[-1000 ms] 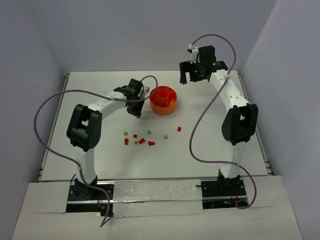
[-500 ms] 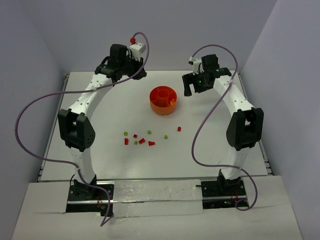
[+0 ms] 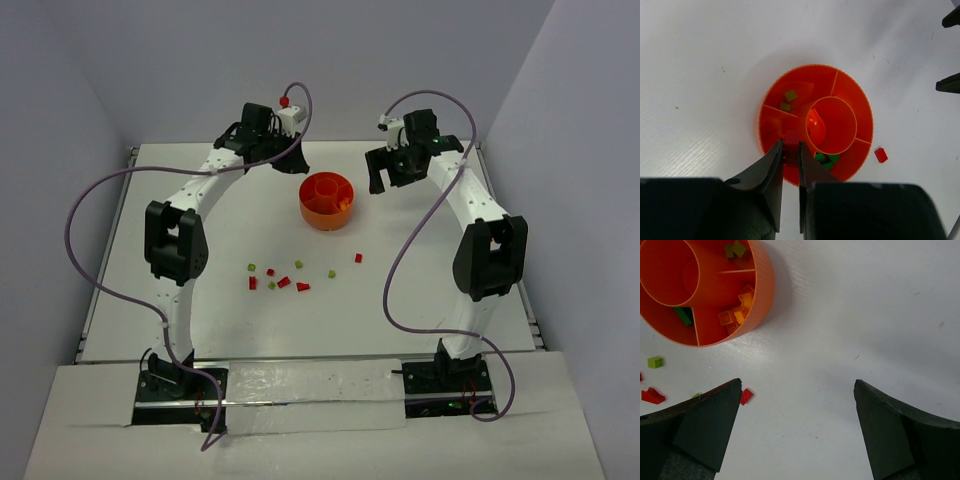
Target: Sort the legos into containers by color
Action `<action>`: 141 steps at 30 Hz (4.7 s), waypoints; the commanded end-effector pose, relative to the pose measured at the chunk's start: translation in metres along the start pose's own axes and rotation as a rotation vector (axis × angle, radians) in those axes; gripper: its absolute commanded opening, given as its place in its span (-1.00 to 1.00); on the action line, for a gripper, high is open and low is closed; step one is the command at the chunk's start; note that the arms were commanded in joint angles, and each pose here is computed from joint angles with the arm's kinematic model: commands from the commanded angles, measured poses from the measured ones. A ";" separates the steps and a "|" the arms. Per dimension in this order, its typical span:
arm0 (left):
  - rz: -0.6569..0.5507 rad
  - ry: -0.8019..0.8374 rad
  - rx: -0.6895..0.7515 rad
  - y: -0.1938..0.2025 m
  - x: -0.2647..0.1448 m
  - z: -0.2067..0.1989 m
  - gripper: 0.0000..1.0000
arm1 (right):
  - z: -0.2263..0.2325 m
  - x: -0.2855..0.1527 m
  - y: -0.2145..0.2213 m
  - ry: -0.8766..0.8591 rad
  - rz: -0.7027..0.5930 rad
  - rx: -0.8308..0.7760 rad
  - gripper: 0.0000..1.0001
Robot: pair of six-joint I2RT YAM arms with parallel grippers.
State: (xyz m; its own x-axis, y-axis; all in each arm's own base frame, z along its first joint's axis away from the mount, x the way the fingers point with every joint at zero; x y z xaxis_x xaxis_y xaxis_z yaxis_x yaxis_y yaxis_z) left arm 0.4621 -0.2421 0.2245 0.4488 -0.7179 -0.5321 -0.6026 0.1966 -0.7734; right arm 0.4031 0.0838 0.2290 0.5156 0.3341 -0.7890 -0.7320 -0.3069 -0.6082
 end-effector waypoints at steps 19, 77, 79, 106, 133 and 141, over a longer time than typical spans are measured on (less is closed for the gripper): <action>0.069 0.044 0.011 0.010 0.007 -0.014 -0.55 | -0.002 -0.003 -0.006 -0.004 -0.012 0.002 1.00; -0.038 -0.165 -0.008 0.087 -0.181 0.002 0.11 | 0.179 0.084 0.127 -0.343 0.334 -0.719 0.32; -0.028 -0.156 0.003 0.091 -0.183 0.000 0.10 | 0.177 0.085 0.131 -0.327 0.339 -0.716 0.25; 0.280 -0.239 -0.077 0.174 -0.185 0.007 0.08 | 0.129 -0.021 -0.009 -0.185 -0.190 -0.416 -1.00; 0.525 -0.211 -0.154 0.194 -0.164 -0.003 0.17 | 0.058 0.070 -0.094 -0.123 -0.222 -0.070 -1.00; 0.532 -0.226 -0.156 0.187 -0.155 0.004 0.17 | 0.062 0.085 -0.082 -0.181 -0.153 -0.052 -1.00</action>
State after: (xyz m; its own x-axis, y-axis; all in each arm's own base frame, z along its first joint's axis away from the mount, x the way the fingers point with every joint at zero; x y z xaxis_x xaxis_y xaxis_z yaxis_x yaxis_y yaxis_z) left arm 0.2721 -0.0878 0.1524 0.1537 -0.3870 -0.9092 -0.8714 0.3808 -0.3093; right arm 0.4801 0.1867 0.2174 0.5554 0.5059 -0.6600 -0.6096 -0.2921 -0.7369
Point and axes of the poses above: each gripper's point midway between its finger pads, its own x axis out along the fingers, its own z axis along the line the jaws close on, y = z × x, the point moved 8 cm from there along -x, back along the fingers, and after that the axes turned 2 degrees about -x, right-handed, at the moved point
